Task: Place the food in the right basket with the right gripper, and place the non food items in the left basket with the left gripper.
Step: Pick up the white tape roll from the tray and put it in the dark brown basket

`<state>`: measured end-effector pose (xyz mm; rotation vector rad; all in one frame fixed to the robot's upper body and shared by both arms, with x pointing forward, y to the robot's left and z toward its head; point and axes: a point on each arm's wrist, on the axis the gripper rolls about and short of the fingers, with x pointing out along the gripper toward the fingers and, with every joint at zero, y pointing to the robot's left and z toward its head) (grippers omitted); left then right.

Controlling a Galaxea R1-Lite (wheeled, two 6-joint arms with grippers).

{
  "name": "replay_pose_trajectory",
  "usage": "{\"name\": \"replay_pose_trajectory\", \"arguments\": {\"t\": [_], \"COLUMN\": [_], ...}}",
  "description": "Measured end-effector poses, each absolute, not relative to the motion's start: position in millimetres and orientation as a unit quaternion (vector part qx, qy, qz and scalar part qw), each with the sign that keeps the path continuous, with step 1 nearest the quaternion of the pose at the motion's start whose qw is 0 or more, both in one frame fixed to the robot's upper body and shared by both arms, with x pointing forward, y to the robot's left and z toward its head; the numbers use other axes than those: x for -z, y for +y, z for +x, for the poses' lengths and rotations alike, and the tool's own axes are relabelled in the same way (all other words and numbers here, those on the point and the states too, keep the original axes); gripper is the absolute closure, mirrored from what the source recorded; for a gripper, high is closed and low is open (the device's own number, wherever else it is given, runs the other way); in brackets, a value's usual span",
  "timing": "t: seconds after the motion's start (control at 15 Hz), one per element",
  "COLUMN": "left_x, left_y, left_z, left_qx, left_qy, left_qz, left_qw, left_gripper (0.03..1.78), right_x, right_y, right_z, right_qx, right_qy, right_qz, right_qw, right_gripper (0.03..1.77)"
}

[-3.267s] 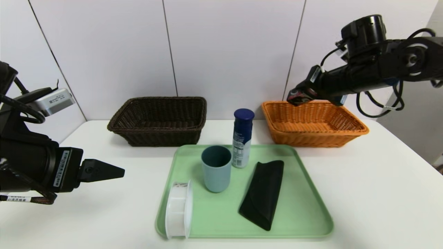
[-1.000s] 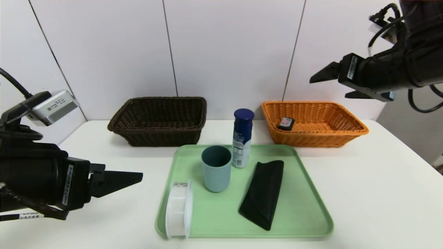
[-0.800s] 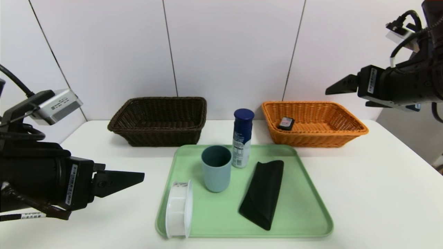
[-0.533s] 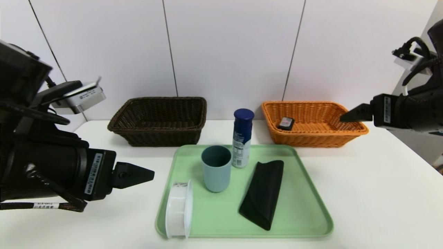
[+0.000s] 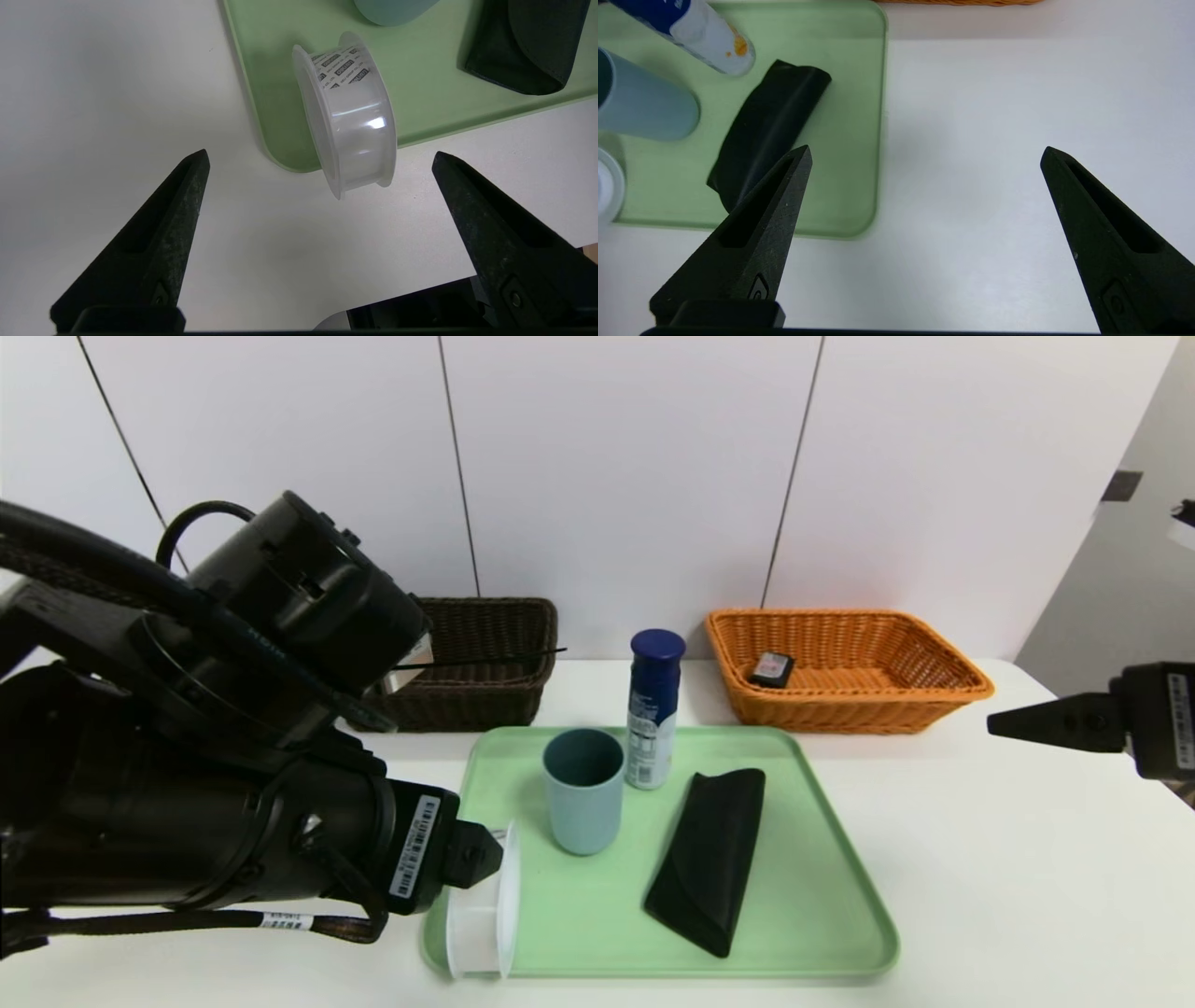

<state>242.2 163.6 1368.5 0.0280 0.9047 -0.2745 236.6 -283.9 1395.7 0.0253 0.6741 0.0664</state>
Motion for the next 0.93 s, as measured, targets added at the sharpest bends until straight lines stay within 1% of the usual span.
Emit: {"name": "replay_pose_trajectory", "arguments": {"t": [0.2, 0.33, 0.47, 0.67, 0.93], "left_x": [-1364.6, -1362.6, -1360.0, -1356.6, -1338.2], "left_y": [156.2, 153.0, 147.7, 135.3, 118.6], "left_z": [244.6, 246.0, 248.2, 254.7, 266.9], "left_qx": [0.135, 0.132, 0.117, 0.101, 0.077], "left_qy": [0.44, 0.441, 0.439, 0.447, 0.47], "left_qz": [0.02, 0.025, 0.027, 0.007, 0.0], "left_qw": [0.887, 0.887, 0.89, 0.889, 0.879], "left_gripper": [0.12, 0.12, 0.12, 0.12, 0.12], "right_x": [-1389.8, -1385.6, -1382.8, -1377.7, -1375.5], "right_y": [-290.4, -291.1, -291.6, -293.2, -296.7], "right_z": [222.5, 218.9, 218.0, 219.3, 221.2], "right_qx": [-0.051, -0.068, -0.069, -0.058, -0.043], "right_qy": [0.309, 0.307, 0.31, 0.308, 0.305], "right_qz": [-0.05, -0.085, -0.092, -0.089, -0.082], "right_qw": [0.948, 0.945, 0.944, 0.945, 0.948], "right_gripper": [0.11, 0.11, 0.11, 0.11, 0.11]}}
